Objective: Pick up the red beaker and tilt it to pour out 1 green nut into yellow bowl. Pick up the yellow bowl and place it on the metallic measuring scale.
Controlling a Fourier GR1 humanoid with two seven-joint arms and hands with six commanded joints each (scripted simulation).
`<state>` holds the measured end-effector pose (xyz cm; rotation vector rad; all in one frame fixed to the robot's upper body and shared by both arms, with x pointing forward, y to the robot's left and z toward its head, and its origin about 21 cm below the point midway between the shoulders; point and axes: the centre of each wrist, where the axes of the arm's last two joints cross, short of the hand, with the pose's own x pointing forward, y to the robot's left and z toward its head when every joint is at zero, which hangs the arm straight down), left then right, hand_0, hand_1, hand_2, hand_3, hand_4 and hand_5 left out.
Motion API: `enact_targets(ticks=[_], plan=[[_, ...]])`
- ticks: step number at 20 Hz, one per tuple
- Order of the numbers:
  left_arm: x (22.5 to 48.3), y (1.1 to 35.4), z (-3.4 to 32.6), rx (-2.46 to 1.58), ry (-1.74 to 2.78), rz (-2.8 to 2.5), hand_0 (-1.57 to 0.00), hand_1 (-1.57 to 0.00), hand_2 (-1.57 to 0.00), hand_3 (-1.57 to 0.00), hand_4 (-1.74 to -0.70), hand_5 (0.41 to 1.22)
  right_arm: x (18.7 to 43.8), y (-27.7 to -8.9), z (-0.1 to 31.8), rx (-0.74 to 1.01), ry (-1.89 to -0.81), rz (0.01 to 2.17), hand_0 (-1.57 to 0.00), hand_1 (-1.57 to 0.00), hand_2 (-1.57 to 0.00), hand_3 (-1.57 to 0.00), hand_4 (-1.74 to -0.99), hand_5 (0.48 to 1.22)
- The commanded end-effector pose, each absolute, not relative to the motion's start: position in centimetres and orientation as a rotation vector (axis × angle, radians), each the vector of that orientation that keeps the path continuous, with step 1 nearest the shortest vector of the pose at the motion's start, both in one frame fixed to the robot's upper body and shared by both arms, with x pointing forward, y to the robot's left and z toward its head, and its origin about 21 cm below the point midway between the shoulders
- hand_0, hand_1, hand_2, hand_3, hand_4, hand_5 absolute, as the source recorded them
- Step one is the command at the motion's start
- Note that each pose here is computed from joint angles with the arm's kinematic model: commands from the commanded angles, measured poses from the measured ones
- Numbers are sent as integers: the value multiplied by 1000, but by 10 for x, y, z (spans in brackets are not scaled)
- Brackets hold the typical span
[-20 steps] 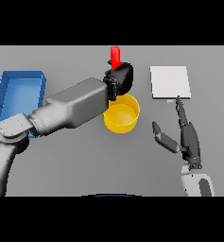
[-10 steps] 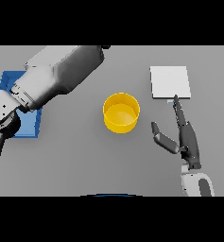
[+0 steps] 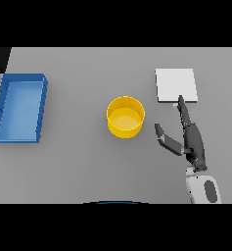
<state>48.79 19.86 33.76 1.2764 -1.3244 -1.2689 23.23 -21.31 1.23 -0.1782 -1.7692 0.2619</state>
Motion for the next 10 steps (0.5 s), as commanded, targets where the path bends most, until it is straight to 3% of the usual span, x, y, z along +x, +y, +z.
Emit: enact_targets(ticks=[1,5,10], plan=[[489,216,333,1230,-1337,-1152,-1571,-1571,-1571,-1458,-1739,1221,232,-213,10,-149,-1764,250,1,1,1,1,-1093,623],[487,286,284,1100,-1306,-795,-1571,-1571,-1571,-1525,-1740,1221,234,-216,12,-120,-1762,262,1,1,1,1,-1106,642],[478,327,235,1004,-1175,-421,-1571,-1571,-1571,-1556,-1741,1221,234,-217,12,-111,-1770,283,1,1,1,1,-1165,672]])
